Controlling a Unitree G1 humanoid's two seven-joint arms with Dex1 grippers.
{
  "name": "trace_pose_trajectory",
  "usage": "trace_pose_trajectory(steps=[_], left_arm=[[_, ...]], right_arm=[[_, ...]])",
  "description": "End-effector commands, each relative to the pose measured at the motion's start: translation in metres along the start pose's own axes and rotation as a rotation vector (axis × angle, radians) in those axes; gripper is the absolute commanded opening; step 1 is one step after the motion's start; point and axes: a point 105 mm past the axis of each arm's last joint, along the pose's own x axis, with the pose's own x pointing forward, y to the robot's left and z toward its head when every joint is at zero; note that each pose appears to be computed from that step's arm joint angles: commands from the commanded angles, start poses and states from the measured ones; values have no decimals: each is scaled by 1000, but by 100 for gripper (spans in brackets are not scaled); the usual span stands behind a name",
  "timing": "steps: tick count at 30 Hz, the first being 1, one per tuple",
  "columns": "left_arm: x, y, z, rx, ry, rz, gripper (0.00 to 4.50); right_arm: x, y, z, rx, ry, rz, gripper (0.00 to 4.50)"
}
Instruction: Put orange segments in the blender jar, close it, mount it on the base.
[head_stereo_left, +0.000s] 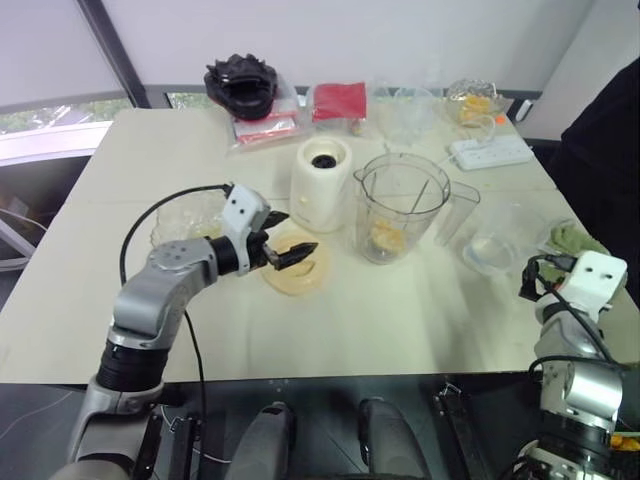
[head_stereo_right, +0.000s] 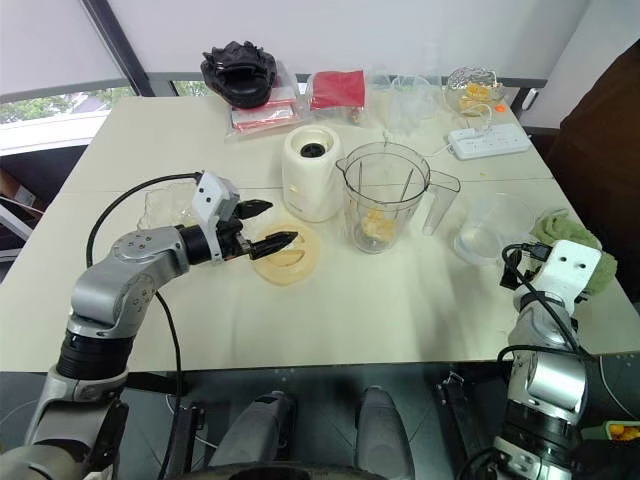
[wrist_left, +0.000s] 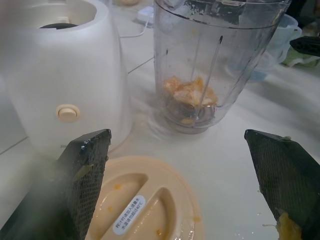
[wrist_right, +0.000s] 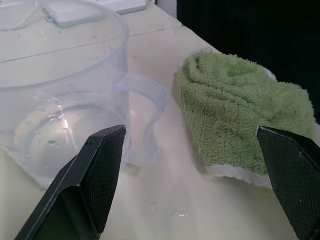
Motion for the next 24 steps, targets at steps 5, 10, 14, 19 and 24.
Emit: trace_pose_trajectory(steps=[5,10,14,19,24], left_arm=[[-4,-4,10,32,-28,4,445],[-4,-4,10,33,-31,10,445],[-4,-4,10,35,-32,13,445],[-4,-3,11,36,-34,18,445],[-5,-3,12,39,-34,18,445]], right_arm=[[12,-1,14,5,-59,-19,430],[21,0,18,10,-72,-21,430],[25,-1,20,7,-79,-26,430],[29,-4,19,3,-82,-35,430],[31,-11,21,8,-93,-52,430]])
